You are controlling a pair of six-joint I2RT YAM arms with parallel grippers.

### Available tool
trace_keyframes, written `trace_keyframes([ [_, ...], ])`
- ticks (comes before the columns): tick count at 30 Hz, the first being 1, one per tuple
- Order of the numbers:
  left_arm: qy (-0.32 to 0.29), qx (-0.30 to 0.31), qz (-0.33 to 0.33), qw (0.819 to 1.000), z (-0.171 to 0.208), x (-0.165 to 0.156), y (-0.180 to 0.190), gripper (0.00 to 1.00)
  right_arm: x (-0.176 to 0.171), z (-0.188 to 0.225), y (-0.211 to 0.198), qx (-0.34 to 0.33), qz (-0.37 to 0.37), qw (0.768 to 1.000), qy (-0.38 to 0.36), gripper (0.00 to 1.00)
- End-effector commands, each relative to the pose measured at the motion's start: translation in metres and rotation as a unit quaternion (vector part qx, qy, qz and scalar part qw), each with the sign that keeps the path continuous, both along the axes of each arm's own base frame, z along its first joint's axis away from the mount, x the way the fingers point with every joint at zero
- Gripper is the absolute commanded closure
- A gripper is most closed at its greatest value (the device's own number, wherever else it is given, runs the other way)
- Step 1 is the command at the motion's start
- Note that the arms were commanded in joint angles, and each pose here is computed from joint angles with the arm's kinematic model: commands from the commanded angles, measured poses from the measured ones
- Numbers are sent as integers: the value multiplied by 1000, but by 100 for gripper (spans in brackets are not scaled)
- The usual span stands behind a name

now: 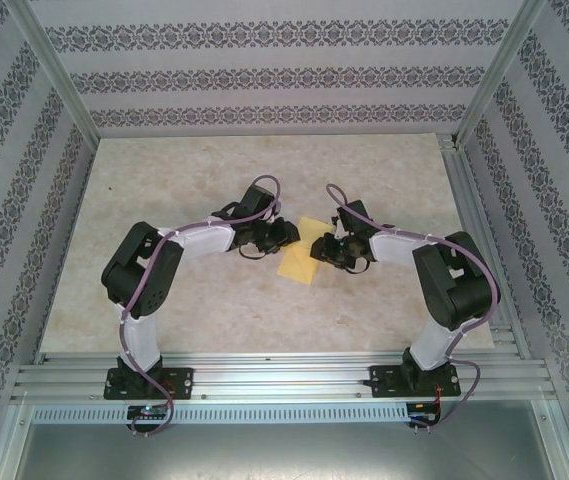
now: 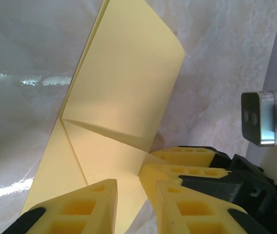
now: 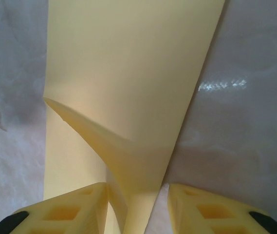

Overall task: Fold a paper plane with a square sheet of paper (pick it up from the middle)
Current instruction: Turn over the paper at the center of the table.

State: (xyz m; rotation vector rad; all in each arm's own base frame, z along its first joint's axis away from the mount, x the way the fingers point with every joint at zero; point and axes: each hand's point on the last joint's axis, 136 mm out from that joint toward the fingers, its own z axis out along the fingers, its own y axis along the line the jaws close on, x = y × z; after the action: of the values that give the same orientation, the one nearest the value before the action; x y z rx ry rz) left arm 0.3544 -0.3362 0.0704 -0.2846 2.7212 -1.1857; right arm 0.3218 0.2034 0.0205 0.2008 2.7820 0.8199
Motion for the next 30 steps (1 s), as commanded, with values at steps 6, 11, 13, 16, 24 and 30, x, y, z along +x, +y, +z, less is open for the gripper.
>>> trace_keyframes([
  [6, 12, -20, -14, 1000, -12, 9, -14, 76, 12, 2, 9, 3, -4, 1000, -20, 65],
  [11, 30, -5, -16, 999, -27, 10, -14, 79, 13, 5, 12, 11, -5, 1000, -22, 67],
  [13, 35, 1, -15, 999, -31, 9, -13, 80, 14, 5, 12, 13, -6, 1000, -22, 67],
  [16, 44, 12, -15, 999, -37, 6, -11, 80, 15, 7, 14, 17, -8, 1000, -23, 66],
  [24, 67, 48, -9, 997, -56, -2, 0, 82, 19, 8, 18, 29, -9, 999, -23, 65],
  [30, 74, 50, -13, 996, -62, -4, -2, 83, 19, 10, 21, 35, -6, 999, -22, 69],
])
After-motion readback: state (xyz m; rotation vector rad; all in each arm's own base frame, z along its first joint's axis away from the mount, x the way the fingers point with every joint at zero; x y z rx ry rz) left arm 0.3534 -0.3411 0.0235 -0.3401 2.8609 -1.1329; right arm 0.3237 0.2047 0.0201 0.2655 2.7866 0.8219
